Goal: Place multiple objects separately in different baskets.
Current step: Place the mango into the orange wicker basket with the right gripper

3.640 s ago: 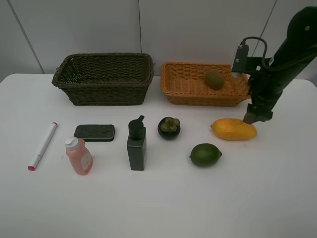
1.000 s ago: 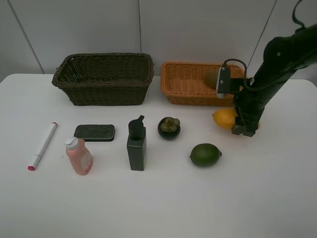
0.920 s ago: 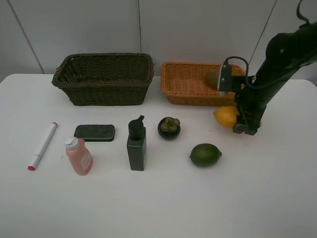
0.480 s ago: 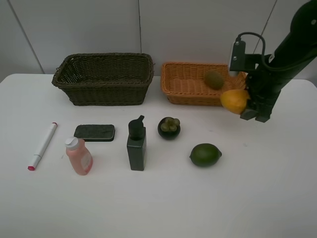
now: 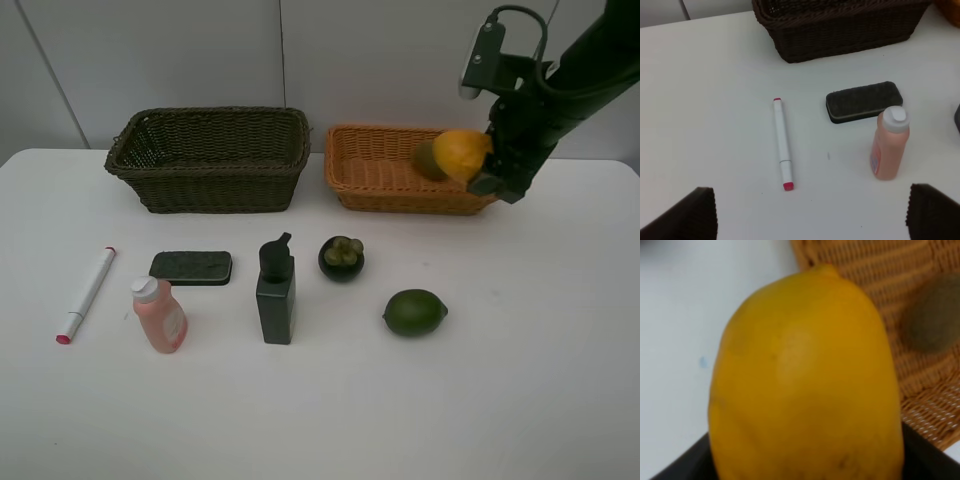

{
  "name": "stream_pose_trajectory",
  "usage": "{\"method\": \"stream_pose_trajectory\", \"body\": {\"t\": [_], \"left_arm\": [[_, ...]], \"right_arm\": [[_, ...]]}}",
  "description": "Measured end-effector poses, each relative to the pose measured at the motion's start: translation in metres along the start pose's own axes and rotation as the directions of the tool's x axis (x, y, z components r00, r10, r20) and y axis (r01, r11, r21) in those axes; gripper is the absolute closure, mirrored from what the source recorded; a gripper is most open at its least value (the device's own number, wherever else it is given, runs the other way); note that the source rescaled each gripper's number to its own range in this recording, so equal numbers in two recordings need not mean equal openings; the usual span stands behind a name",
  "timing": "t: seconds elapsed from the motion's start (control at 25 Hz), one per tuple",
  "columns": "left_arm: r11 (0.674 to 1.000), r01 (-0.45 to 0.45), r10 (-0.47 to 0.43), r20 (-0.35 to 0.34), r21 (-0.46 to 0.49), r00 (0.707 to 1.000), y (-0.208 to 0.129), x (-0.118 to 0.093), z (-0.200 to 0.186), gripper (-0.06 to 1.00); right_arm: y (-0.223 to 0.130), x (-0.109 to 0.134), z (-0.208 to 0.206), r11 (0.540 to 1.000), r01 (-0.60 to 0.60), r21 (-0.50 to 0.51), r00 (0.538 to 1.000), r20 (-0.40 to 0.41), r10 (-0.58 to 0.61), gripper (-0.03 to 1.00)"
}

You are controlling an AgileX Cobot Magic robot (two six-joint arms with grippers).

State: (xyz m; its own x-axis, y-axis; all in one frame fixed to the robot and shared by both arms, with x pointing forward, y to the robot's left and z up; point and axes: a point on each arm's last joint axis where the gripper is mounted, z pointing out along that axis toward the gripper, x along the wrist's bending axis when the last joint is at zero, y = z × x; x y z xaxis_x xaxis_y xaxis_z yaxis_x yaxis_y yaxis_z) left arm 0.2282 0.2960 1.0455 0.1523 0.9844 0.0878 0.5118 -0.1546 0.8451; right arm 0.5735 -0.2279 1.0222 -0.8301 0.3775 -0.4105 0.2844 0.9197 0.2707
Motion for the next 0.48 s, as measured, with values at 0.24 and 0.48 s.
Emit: {"method": "stream_pose_trajectory", "body": {"t": [0.24, 0.48], "left_arm": [[1.0, 0.0, 0.0, 0.0, 0.0, 1.0, 0.0, 0.0, 0.0, -0.06], [1.0, 0.0, 0.0, 0.0, 0.0, 1.0, 0.0, 0.0, 0.0, -0.06]], "right_arm": [[0.014, -0.022, 0.002, 0.997, 0.005, -0.079, 0.992, 0.125, 0.005, 0.7], [0.026, -0.042, 0.037, 0.996, 0.005, -0.084, 0.991, 0.133, 0.006, 0.7]]}}
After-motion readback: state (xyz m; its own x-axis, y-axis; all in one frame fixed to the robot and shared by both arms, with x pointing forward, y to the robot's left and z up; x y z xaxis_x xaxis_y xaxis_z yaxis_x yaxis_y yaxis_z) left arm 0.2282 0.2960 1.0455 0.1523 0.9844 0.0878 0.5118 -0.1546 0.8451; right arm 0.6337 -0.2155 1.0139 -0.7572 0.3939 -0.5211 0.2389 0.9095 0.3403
